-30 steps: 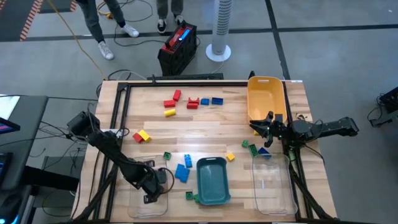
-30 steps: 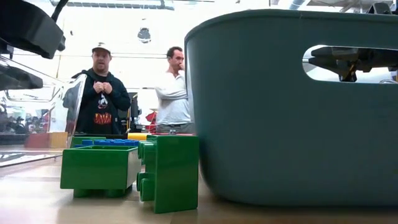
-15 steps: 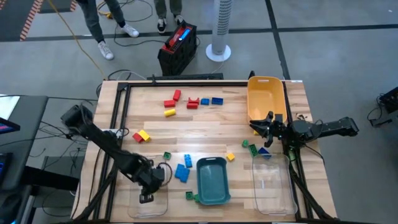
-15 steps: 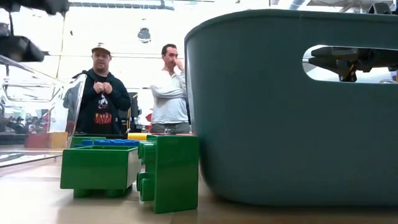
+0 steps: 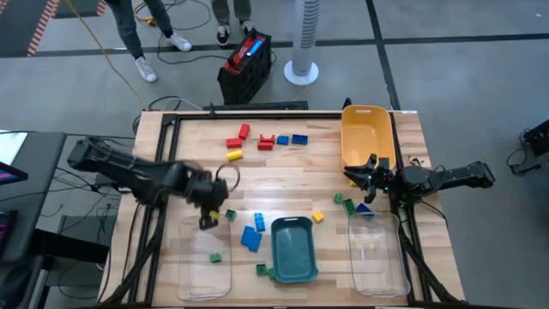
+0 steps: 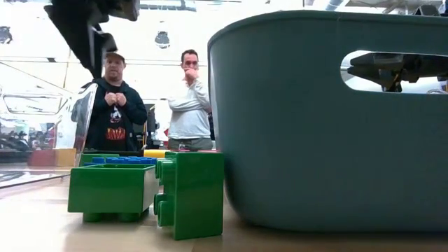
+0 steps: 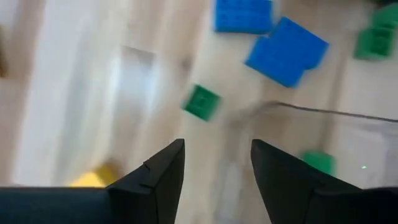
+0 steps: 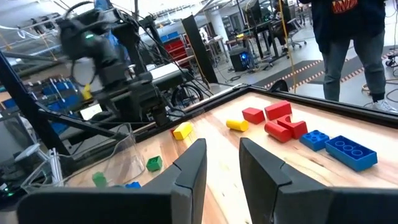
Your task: Sort blocks
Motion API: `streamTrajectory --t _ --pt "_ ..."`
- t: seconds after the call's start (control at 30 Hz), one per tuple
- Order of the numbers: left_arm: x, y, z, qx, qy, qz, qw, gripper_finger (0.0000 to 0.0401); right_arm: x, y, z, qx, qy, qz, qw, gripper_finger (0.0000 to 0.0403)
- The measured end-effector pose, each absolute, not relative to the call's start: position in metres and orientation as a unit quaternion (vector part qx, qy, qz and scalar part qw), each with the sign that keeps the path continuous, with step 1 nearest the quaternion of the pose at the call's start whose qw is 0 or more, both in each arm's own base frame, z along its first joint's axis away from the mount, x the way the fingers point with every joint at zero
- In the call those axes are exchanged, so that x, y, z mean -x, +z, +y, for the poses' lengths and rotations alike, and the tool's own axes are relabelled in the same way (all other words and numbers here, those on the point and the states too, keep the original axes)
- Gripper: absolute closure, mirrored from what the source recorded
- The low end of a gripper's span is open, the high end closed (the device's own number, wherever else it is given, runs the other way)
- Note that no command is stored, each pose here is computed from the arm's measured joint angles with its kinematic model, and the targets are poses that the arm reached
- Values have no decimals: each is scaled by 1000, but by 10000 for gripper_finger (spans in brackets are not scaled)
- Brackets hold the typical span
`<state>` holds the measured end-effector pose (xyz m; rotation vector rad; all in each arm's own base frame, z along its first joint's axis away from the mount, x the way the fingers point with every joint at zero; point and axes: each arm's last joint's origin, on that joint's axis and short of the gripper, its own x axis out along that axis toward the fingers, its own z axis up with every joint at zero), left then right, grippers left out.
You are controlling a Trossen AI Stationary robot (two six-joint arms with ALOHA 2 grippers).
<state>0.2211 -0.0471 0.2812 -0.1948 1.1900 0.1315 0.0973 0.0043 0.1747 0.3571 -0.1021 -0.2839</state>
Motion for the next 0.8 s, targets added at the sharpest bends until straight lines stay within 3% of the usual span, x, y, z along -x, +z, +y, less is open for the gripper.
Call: streamTrajectory --t 0.27,0.53,0.8 --pt "-237 272 14 62 68 569 817 223 -97 175 4 -176 -141 -50 973 294" --pt "-265 237 65 20 60 591 804 223 -97 175 4 -169 -141 -48 974 294" --pt "-266 216 110 64 98 601 790 196 -97 176 5 -142 -141 -50 979 294"
